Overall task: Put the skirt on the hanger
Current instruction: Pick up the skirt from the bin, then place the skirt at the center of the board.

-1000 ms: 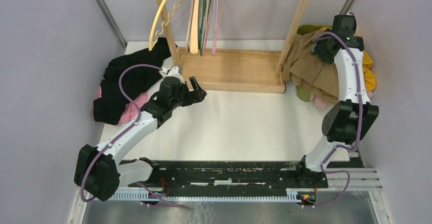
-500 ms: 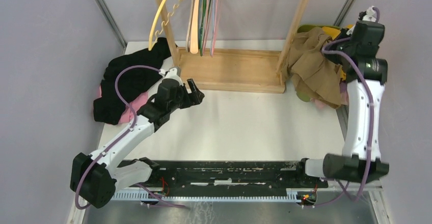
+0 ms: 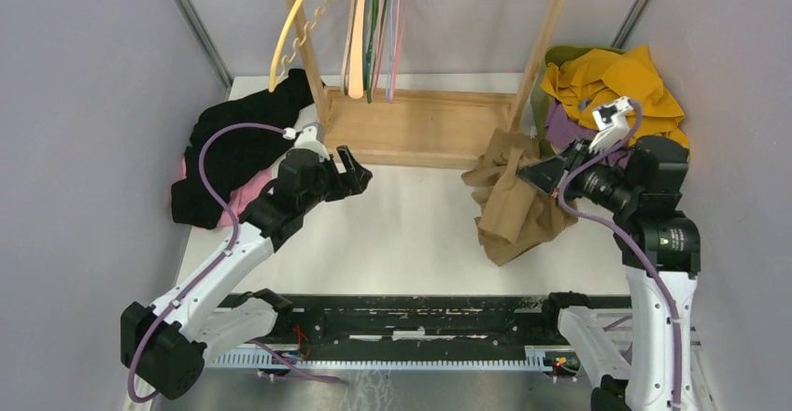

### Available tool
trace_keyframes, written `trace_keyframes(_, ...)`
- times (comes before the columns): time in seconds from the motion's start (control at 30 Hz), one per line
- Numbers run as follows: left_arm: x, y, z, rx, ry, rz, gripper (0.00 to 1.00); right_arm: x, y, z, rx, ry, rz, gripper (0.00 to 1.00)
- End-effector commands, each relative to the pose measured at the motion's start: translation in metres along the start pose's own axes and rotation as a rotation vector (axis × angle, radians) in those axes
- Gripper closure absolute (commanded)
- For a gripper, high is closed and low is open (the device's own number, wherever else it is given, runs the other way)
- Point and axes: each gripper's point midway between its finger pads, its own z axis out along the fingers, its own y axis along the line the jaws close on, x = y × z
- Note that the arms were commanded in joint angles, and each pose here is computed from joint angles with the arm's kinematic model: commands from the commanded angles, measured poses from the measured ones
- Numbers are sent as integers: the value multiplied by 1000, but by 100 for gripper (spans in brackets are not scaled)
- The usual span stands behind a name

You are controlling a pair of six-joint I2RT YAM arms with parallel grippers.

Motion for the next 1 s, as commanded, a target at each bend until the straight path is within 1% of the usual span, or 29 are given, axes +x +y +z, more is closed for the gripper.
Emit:
trace_keyframes(0.0,1,-7,-5,33,4,21,13,23,24,14,-214,58,9,99)
trace_keyframes(0.1,4,-10,-5,44,17,21,13,56,10,43,-222,143,37,99)
trace_keyframes(0.17,9,-14,-4,58,34,27,13,83,-2,72,-172,219,26,99)
trace_keyframes(0.27,14,-16,-4,60,53,38,13,125,-6,111,-95,330,-60,99)
trace_keyframes(0.4,15,-9,-9,26,54,50,13,175,14,150,-65,444,-190,99)
trace_keyframes(0.43,15,-7,-11,16,52,53,12,192,24,159,-79,479,-216,99)
trace_keyframes(0.47,13,-5,-13,5,45,55,12,205,25,168,-69,514,-225,99)
trace_keyframes(0.53,12,-2,-16,-7,38,55,11,236,43,178,-109,588,-269,97)
trace_keyframes(0.57,12,-1,-17,-9,38,55,11,248,46,180,-115,619,-284,91)
trace_keyframes(0.6,12,-1,-17,-12,39,55,11,258,47,180,-114,643,-293,74)
trace_keyframes(0.63,13,0,-17,-17,43,57,11,262,45,179,-106,657,-297,60)
trace_keyframes(0.67,15,1,-16,-20,49,58,11,262,42,177,-88,653,-293,51)
trace_keyframes(0.7,17,1,-14,-20,57,59,11,256,37,174,-63,634,-297,45)
trace_keyframes(0.77,23,-1,-9,-8,84,59,11,238,29,163,-3,595,-327,38)
trace_keyframes(0.87,30,-10,1,26,127,54,11,198,16,143,91,524,-373,32)
trace_keyframes(0.97,28,-32,14,74,149,58,11,152,-12,127,215,423,-341,31)
